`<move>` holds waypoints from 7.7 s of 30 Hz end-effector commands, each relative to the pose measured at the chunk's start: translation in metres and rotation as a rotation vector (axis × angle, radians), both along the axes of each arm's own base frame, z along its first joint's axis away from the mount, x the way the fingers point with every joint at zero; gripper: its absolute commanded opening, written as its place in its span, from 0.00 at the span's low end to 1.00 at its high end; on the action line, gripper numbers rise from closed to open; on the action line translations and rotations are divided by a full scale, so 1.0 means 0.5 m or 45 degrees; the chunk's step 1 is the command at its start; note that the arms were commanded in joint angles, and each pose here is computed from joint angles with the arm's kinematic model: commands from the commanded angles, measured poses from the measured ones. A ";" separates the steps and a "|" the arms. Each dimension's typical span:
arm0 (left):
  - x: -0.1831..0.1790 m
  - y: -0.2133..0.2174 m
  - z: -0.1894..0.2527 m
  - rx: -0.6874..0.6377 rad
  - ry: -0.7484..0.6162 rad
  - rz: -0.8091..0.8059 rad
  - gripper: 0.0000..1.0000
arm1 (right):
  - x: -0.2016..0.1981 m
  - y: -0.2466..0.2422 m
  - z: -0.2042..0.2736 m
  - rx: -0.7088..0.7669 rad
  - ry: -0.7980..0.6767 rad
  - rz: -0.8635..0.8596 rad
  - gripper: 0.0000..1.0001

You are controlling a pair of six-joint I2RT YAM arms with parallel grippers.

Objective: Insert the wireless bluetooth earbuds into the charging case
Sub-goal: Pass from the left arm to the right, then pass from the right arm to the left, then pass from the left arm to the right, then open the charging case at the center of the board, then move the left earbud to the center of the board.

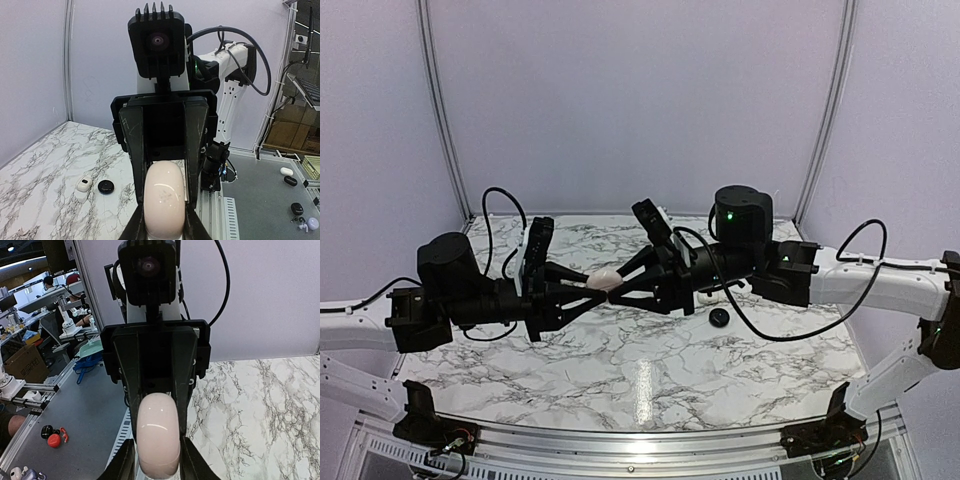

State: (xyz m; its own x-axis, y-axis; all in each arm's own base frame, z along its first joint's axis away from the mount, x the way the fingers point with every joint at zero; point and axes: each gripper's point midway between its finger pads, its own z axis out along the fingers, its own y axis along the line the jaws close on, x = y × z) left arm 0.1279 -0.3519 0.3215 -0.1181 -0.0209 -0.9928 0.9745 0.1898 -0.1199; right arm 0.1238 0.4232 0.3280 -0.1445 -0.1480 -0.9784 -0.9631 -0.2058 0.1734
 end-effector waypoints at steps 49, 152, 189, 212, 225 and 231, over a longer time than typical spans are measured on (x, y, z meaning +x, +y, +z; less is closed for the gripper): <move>0.073 0.027 0.028 -0.032 0.084 0.264 0.44 | -0.012 -0.005 -0.042 -0.131 -0.142 -0.050 0.00; 0.276 0.132 -0.085 0.244 0.297 0.801 0.60 | 0.035 -0.072 -0.039 0.012 -0.053 -0.192 0.00; 0.743 0.248 -0.543 0.739 0.979 1.323 0.42 | 0.067 -0.152 -0.099 0.051 -0.308 -0.406 0.00; 0.667 0.209 -0.643 1.170 0.855 1.159 0.19 | 0.060 -0.149 -0.076 0.064 -0.256 -0.378 0.00; 0.482 0.182 -0.582 1.123 0.824 0.927 0.04 | 0.048 -0.153 -0.084 0.082 -0.231 -0.357 0.00; 0.410 0.162 -0.483 0.927 0.737 0.852 0.00 | 0.034 -0.157 -0.090 0.122 -0.275 -0.321 0.00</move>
